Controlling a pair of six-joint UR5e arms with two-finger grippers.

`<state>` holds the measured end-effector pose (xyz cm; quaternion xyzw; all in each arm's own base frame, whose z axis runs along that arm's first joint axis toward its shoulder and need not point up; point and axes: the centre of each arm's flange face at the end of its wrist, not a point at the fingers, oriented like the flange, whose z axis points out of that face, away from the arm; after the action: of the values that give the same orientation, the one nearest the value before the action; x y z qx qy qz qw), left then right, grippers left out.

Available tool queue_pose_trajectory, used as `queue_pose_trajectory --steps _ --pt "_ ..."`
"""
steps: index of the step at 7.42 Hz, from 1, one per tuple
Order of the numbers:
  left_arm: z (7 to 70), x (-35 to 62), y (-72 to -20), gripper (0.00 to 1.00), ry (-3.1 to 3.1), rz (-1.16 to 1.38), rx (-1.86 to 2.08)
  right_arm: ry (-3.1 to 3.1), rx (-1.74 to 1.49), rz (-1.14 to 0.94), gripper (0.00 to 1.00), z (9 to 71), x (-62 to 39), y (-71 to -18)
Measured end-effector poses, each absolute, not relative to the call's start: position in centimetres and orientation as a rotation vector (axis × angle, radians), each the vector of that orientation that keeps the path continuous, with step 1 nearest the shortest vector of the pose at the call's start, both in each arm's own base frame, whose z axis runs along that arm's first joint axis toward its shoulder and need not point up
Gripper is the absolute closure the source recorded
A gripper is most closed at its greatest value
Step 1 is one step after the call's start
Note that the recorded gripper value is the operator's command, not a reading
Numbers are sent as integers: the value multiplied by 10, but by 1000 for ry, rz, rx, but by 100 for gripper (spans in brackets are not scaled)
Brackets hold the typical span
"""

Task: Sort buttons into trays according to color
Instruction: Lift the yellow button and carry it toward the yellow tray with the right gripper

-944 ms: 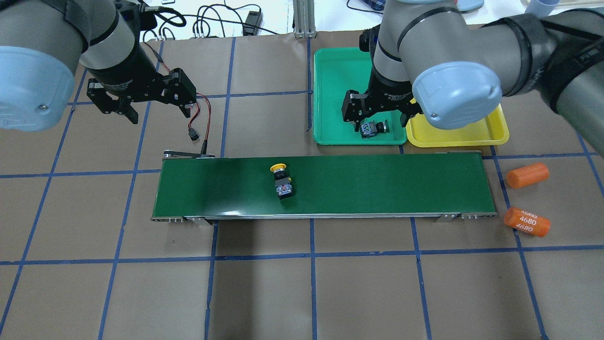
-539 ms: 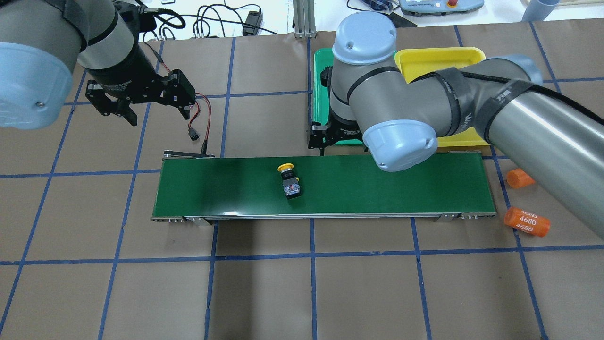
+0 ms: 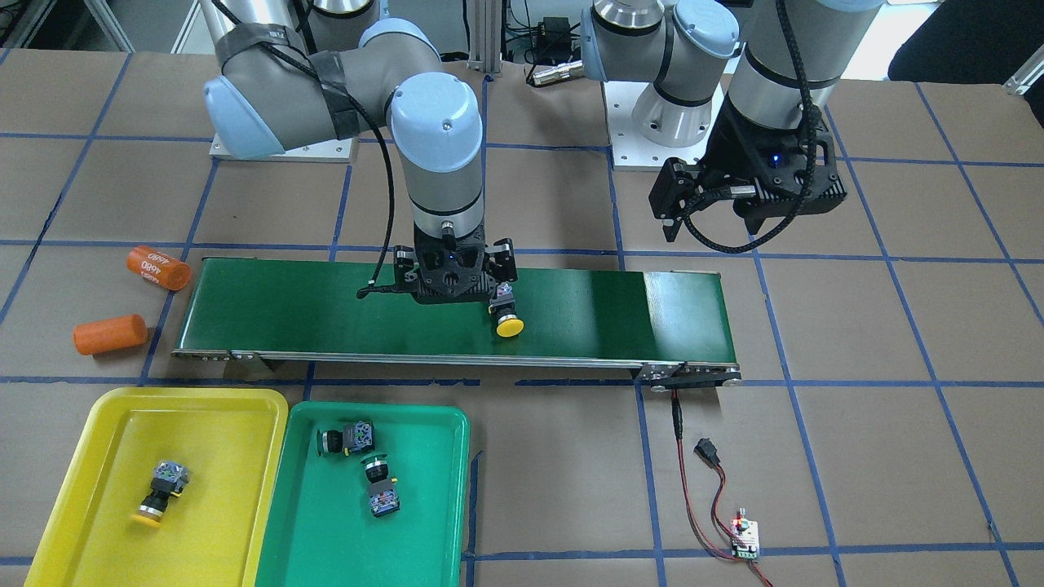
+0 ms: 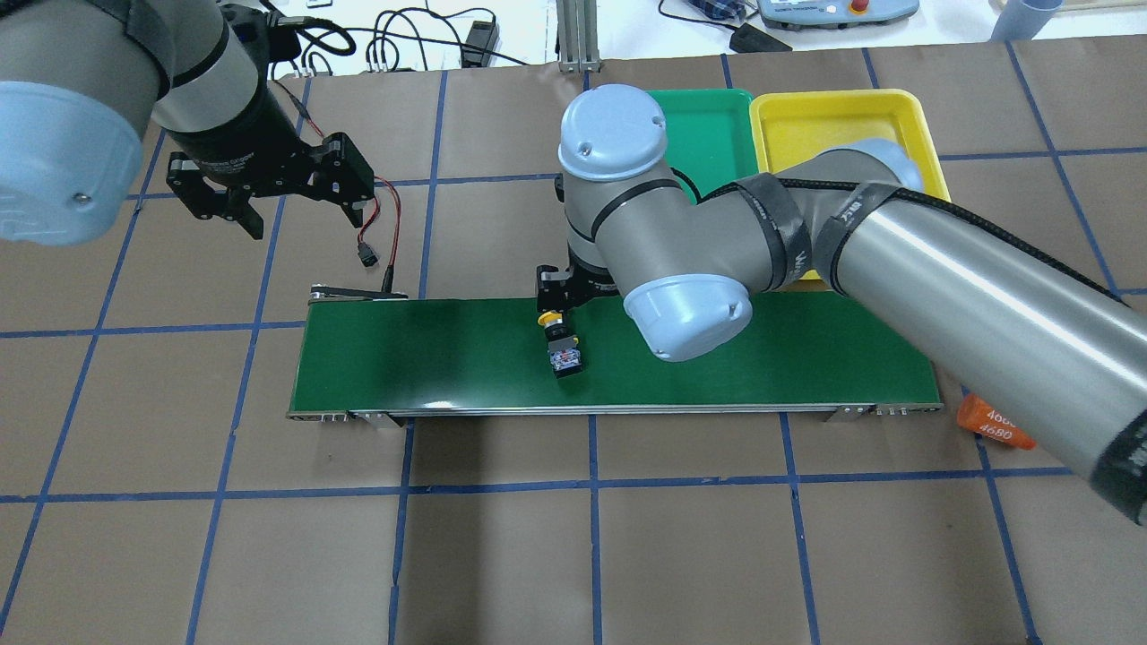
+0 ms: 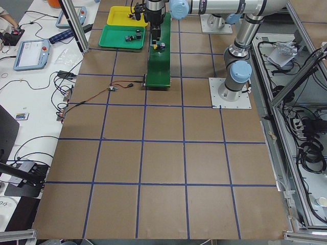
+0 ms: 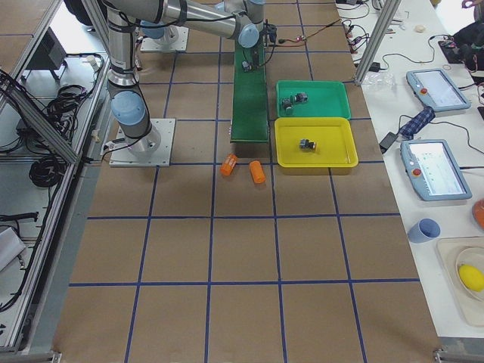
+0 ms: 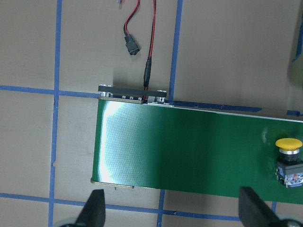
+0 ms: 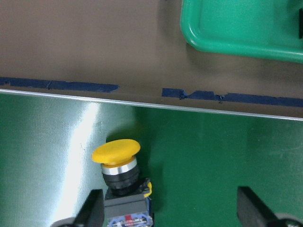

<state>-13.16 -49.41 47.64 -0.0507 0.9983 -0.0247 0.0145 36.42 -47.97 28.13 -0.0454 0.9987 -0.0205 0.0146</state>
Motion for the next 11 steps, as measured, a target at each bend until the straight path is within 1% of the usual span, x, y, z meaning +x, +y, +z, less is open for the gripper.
queue_pose_trajectory --steps 4,5,6,7,11 --pt "473 -132 -492 0 3107 -76 -154 3126 -149 -15 0 252 372 -478" --pt "473 -132 -492 0 3106 -76 -154 3131 -147 1 49 247 372 -478" --pt "472 -132 -492 0 3105 -76 -153 3136 -144 13 90 244 370 -478" --pt "473 -132 -492 0 3106 -77 -153 3142 -140 15 100 245 369 -479" --pt "477 -133 -490 0 3108 -90 -153 3157 -98 21 100 255 353 -487"
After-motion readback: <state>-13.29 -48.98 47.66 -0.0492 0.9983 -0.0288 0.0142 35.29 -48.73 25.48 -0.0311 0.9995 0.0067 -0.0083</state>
